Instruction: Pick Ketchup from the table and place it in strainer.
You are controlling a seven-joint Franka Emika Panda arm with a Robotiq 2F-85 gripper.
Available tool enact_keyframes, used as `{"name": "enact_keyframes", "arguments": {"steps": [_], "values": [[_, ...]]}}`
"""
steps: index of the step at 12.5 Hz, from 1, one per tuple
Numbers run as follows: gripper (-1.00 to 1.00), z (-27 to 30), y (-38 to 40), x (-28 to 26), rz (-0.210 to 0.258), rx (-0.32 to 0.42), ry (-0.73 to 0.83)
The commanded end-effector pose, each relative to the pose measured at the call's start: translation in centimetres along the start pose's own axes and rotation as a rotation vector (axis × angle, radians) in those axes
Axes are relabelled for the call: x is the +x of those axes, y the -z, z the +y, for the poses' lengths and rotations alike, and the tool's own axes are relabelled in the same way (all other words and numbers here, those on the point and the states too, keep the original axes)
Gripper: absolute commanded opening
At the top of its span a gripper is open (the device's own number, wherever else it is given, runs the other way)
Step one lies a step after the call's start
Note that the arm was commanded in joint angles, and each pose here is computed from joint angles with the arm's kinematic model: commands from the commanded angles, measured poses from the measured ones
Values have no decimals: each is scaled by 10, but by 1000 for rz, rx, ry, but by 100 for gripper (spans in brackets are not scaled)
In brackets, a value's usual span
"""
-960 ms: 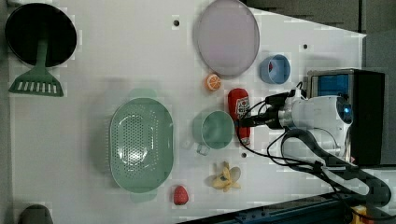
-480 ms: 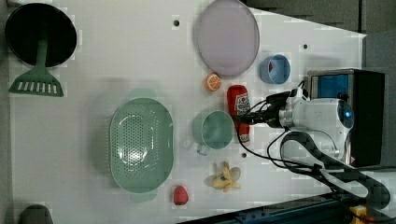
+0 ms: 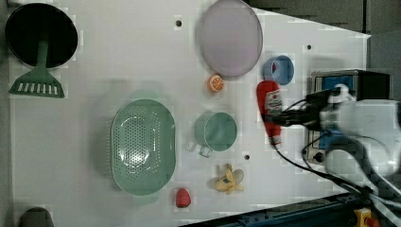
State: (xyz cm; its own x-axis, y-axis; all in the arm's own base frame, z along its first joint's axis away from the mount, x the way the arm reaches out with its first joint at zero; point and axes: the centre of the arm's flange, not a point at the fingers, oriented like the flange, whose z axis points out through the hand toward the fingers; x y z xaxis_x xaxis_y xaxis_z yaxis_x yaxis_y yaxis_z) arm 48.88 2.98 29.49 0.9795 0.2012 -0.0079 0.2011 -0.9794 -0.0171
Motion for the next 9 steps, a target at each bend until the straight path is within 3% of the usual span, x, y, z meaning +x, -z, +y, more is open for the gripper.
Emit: {"name": "enact_keyframes", "arguments": {"steps": [1,5,9], "values": [[9,-17,73,10,29,-15,58],[9,-61,115,7,18,-23,26],[9,-148,108,6,15,-15,-98]]}}
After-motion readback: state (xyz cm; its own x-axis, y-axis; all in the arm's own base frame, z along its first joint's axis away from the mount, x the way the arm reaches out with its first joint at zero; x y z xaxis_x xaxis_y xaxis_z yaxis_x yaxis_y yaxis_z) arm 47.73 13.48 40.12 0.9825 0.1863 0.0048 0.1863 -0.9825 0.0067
